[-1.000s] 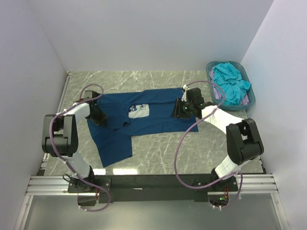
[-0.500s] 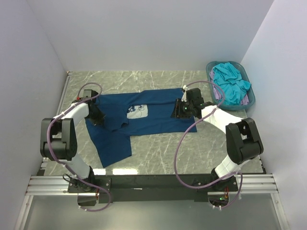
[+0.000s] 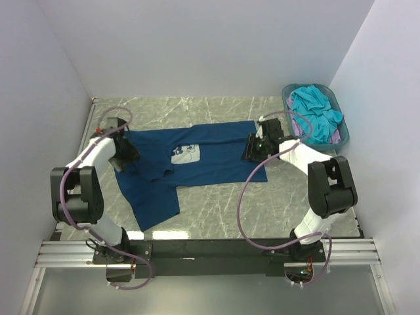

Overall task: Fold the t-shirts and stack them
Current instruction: Fold the tshirt

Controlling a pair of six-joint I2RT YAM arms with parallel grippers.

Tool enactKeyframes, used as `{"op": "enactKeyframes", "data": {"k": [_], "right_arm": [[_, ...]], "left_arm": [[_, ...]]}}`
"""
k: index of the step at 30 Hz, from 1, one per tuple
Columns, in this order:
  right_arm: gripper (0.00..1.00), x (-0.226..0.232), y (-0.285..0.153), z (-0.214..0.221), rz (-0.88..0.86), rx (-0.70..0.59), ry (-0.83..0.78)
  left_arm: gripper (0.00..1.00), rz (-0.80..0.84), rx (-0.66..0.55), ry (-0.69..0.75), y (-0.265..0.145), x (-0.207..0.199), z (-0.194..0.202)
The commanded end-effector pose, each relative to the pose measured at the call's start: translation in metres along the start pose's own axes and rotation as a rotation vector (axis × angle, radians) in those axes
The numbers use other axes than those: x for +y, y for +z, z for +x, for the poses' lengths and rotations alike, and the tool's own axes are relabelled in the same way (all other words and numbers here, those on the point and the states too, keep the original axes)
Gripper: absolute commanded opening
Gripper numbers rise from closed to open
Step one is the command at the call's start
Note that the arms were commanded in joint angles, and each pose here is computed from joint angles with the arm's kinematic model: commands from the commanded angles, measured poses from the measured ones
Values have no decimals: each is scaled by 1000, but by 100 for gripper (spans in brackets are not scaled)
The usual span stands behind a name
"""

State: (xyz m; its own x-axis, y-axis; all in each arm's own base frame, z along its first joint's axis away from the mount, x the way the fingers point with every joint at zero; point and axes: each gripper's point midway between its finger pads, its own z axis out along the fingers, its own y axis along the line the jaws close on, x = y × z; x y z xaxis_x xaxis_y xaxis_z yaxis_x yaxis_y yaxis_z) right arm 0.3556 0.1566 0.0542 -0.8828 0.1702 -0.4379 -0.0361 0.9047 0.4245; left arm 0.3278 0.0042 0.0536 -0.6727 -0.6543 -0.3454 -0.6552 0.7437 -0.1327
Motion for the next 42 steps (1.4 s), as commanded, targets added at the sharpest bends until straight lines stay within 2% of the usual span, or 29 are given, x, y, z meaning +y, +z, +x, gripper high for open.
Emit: {"op": "enactKeyframes", "data": {"k": [1, 9, 13, 16, 17, 19, 28, 29, 31, 32, 35, 42], "right_arm": [[48, 8, -15, -59, -21, -133, 26], [45, 8, -6, -128, -70, -235, 104], [45, 0, 9, -147, -85, -257, 146], [44, -4, 18, -161, -101, -275, 177], [44, -4, 20, -166, -104, -283, 186], [44, -8, 32, -167, -107, -268, 199], [43, -24, 75, -172, -113, -235, 273], [43, -31, 78, -176, -80, -244, 298], [43, -51, 86, -165, 15, -205, 348], [43, -56, 87, -164, 39, -207, 366], [43, -70, 90, -160, 74, -197, 417], [43, -80, 86, -164, 122, -190, 457]], "left_arm": [[62, 68, -159, -52, -34, -11, -64], [53, 146, -199, -97, -6, -36, -138], [51, 169, -214, -105, 10, -46, -161], [43, 200, -207, -106, 24, -55, -170], [39, 201, -208, -105, 27, -57, -172], [38, 214, -193, -96, 38, -62, -173], [37, 174, -146, -98, 80, -61, -171], [30, 135, -158, -109, 85, -53, -174], [24, 102, -142, -132, 95, -44, -173], [16, 85, -144, -151, 97, -36, -176], [9, 68, -132, -177, 106, -25, -177], [8, 48, -107, -182, 118, -14, -179]]}}
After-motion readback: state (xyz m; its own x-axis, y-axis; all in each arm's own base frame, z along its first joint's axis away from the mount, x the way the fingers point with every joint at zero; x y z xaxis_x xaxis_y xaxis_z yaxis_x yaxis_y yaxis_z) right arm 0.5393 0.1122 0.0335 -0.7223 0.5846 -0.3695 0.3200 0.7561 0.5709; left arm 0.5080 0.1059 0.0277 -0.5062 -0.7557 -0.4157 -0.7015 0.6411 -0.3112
